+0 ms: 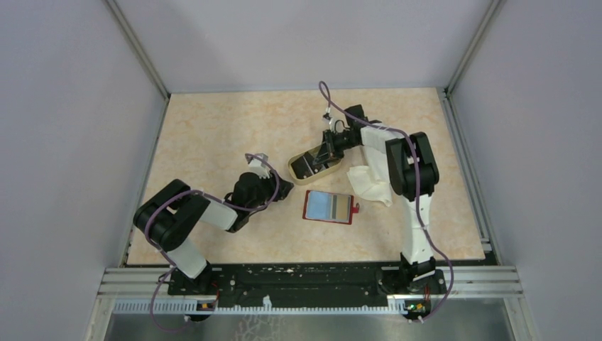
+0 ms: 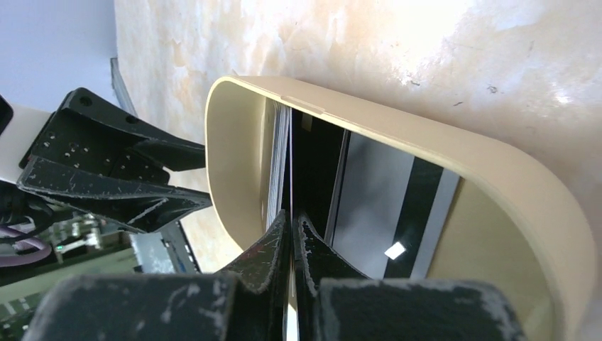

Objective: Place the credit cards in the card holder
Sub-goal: Pick up the credit card from the storage box.

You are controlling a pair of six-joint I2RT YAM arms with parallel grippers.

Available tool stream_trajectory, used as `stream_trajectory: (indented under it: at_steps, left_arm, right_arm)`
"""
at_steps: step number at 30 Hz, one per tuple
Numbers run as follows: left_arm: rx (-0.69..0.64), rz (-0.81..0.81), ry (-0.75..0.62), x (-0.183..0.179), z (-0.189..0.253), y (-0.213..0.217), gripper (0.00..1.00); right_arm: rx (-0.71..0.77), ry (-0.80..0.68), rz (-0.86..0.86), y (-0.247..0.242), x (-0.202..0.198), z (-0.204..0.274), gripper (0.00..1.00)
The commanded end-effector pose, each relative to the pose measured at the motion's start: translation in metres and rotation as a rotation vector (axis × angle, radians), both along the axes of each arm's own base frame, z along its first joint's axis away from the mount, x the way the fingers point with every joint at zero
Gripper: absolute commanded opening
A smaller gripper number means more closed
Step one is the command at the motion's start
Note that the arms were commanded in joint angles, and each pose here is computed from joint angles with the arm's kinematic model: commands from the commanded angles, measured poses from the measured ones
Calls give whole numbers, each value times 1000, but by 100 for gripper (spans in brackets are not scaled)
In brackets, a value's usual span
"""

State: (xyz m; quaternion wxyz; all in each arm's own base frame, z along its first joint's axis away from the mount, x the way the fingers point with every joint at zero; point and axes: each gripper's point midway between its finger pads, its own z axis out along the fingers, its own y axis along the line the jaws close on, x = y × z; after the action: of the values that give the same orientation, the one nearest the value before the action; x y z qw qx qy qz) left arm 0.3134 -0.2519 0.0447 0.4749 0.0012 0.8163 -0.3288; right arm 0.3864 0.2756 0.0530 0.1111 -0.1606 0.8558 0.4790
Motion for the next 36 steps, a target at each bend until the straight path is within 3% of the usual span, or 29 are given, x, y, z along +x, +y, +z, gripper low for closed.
stream_trajectory:
  at_steps: [1, 9, 15, 20, 26, 36]
  left_arm:
    - [-48, -30, -35, -2, 11, -2, 46]
    - [-139, -137, -142, -23, 34, -3, 54]
    - [-220, -236, -272, -44, 68, -1, 77]
    - [-320, -296, -286, -55, 97, -5, 89]
    - [-502, -331, -122, -49, 124, -18, 83]
    - [-848, -277, -20, -33, 178, -19, 69]
  right_arm:
    - [-6, -177, 1, -13, 14, 42, 0]
    - [81, -216, -2, -29, 19, 68, 0]
    - [225, -172, 27, -25, 8, 92, 0]
    - [394, -96, 46, -18, -7, 120, 0]
    - [526, 38, 28, -17, -28, 157, 0]
    - [544, 275, -66, -17, -39, 178, 0]
